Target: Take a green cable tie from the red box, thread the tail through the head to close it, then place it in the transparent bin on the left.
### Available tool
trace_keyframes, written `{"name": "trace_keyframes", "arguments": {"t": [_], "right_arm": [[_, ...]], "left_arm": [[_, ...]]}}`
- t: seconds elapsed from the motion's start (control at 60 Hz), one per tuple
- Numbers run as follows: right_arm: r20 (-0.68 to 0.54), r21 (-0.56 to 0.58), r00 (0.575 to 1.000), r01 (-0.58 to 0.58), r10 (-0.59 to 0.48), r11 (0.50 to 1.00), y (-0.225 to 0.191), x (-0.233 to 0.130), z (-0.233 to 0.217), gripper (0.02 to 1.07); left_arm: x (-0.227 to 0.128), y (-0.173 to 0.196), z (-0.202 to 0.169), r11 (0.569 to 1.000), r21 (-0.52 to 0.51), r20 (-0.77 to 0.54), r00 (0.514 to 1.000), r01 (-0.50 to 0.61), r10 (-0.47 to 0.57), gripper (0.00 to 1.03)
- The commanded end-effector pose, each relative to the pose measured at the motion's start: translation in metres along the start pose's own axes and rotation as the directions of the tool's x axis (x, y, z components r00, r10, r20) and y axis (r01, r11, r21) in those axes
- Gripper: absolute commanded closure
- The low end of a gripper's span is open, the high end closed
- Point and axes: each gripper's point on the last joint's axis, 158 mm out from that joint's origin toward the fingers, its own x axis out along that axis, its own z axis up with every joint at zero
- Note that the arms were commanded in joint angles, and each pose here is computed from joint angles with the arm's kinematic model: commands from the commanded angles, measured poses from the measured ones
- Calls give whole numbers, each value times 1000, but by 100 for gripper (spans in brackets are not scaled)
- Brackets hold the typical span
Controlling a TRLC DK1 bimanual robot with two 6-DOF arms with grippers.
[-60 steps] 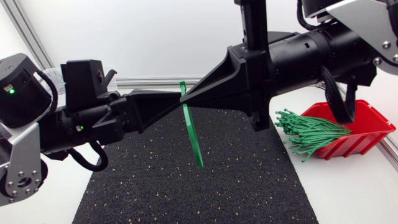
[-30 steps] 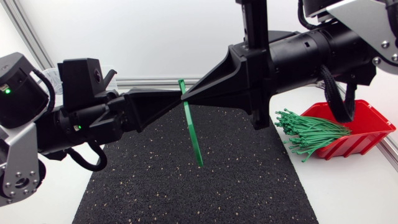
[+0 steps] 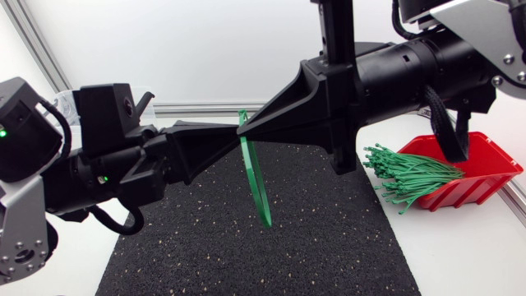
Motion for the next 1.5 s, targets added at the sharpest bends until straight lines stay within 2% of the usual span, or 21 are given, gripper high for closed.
{"name": "trace_keyframes", "arguments": {"t": [0.0,0.45,0.7,0.867,1.05,1.25,1.35,1.433,1.483], "right_arm": [[27,32,1000,3,-3,999,-1,-1,6,102],[59,93,998,16,-22,996,-19,-7,19,102],[61,85,998,10,-15,996,-14,-6,20,102],[61,109,998,18,-25,994,-22,-2,28,101],[48,103,998,23,-28,994,-21,1,22,101],[12,78,1000,24,-25,997,-12,4,1,76],[4,83,1000,31,-31,996,-13,5,-2,72],[5,78,1000,29,-29,997,-11,3,-5,64],[8,66,1000,22,-23,998,-8,1,-7,64]], "left_arm": [[0,-17,-13,997,51,-20,998,53,-52,100],[-5,-14,10,995,103,41,999,15,-20,100],[-4,-24,0,995,94,23,999,42,-44,100],[-9,-37,9,992,116,60,997,45,-52,100],[-10,-34,10,993,114,61,997,35,-42,100],[-5,-13,3,995,101,41,999,-7,3,100],[-4,-6,3,995,101,39,999,-22,18,100],[-6,1,5,994,100,43,998,-39,35,100],[-6,4,6,994,100,45,998,-49,44,100]]}}
